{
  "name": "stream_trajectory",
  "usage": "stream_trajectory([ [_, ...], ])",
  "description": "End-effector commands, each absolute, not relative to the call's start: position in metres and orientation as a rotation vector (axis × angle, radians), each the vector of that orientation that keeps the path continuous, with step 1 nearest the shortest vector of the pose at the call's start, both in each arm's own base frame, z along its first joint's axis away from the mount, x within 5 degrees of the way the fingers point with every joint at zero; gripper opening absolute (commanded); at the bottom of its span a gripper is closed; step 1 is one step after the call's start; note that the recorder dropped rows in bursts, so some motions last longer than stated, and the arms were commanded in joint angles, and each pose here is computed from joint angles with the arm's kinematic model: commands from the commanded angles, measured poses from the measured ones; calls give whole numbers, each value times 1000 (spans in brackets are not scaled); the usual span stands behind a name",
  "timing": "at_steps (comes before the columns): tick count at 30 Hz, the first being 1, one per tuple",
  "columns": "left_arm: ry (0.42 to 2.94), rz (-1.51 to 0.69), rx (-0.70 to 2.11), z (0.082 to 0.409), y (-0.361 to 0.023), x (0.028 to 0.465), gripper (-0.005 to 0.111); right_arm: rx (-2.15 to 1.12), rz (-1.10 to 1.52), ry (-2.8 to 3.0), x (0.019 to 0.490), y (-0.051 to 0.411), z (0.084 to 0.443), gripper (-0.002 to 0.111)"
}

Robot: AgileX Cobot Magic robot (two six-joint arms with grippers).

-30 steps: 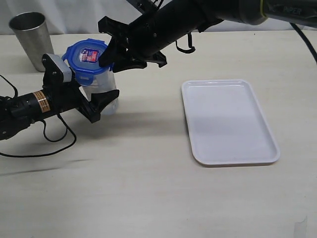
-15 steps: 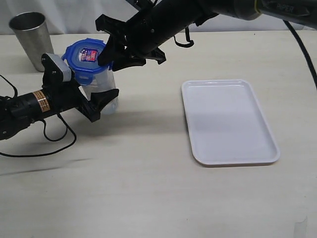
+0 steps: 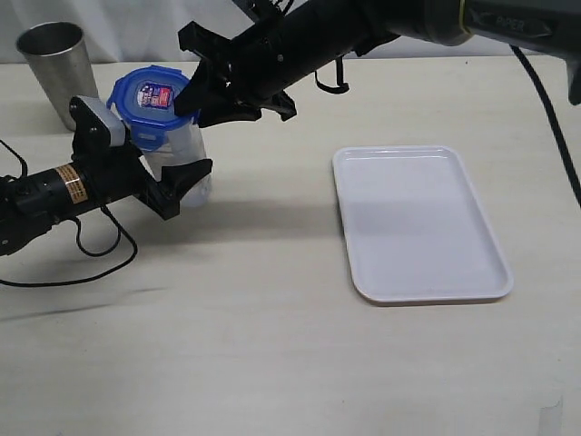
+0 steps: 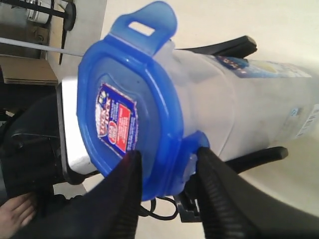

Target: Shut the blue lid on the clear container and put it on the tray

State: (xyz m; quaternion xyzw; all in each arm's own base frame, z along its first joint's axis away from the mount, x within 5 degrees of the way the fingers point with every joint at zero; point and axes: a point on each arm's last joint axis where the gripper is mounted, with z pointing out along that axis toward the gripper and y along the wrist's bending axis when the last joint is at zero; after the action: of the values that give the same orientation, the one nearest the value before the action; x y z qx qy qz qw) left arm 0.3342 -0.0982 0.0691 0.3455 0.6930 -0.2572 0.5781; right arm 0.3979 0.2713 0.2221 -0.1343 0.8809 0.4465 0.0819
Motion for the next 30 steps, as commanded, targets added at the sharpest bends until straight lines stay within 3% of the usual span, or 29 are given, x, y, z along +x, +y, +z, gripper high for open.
stream_trajectory([
  [1, 1556, -662, 948, 71, -111, 323, 0, -502, 1287, 2658, 393, 279, 208, 31],
  [3, 1556, -662, 948, 71, -111, 323, 0, -535, 1218, 2675, 393, 277, 205, 35],
  [7, 1559, -665, 945, 71, -111, 323, 0, -572, 1151, 2669, 394, 274, 207, 56],
  [17, 1603, -698, 868, 72, -110, 325, 0, -599, 1044, 2592, 396, 253, 242, 58],
  [20, 1609, -701, 854, 72, -110, 326, 0, -633, 998, 2614, 395, 246, 246, 64],
  [24, 1610, -700, 853, 72, -110, 326, 0, -662, 979, 2626, 394, 245, 244, 65],
  [30, 1610, -700, 853, 72, -110, 326, 0, -779, 829, 2469, 390, 231, 282, 65],
])
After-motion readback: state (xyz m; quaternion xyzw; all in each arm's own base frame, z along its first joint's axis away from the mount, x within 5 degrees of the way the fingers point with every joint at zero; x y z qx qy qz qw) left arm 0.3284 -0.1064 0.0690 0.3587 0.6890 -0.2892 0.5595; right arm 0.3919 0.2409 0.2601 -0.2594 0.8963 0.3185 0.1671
